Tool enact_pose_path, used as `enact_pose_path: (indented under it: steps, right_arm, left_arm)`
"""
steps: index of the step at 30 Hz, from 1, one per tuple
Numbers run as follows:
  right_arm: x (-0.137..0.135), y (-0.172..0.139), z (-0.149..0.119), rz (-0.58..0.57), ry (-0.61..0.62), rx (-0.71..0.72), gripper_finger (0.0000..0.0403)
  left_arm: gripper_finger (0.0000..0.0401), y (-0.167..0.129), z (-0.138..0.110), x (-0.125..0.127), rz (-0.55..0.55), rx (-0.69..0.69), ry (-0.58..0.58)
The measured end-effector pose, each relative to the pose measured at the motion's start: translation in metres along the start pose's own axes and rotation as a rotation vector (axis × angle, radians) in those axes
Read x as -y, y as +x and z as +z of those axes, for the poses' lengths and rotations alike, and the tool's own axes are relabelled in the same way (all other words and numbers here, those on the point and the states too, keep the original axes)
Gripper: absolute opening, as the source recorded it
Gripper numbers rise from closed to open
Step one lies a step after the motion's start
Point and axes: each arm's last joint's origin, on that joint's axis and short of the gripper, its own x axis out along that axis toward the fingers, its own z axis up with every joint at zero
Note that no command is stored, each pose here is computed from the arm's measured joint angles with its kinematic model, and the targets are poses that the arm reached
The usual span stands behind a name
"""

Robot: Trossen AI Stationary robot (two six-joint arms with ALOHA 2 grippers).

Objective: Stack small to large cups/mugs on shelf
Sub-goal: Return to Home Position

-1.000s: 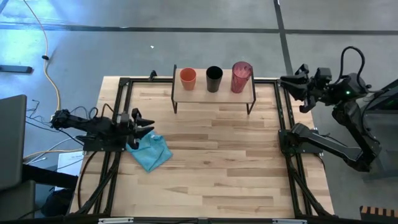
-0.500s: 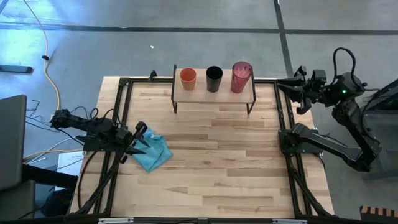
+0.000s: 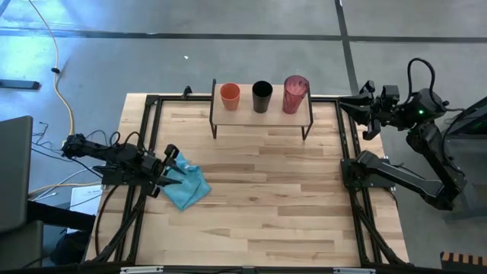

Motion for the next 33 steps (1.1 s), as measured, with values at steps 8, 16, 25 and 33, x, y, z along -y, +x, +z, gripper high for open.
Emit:
enact_pose_path:
  steps: [8,16,25,33]
  right_arm:
    - [0.001,0.001,0.000,-0.011,-0.027,-0.001,0.0094]
    - [0.009,0.011,-0.003,-0.023,-0.002,-0.037,0.0094]
    - [0.010,0.013,-0.004,-0.005,-0.015,-0.048,0.0094]
    - [0.009,0.012,-0.004,0.009,-0.031,-0.049,0.0094]
  left_arm:
    - [0.0134,-0.003,0.005,-0.015,0.018,0.052,0.015]
    - [0.0134,-0.008,0.004,-0.025,-0.048,0.035,-0.016]
    - [0.0134,-0.005,0.008,-0.021,-0.014,0.075,-0.008]
    - [0.0134,-0.002,0.007,-0.013,0.017,0.075,0.004]
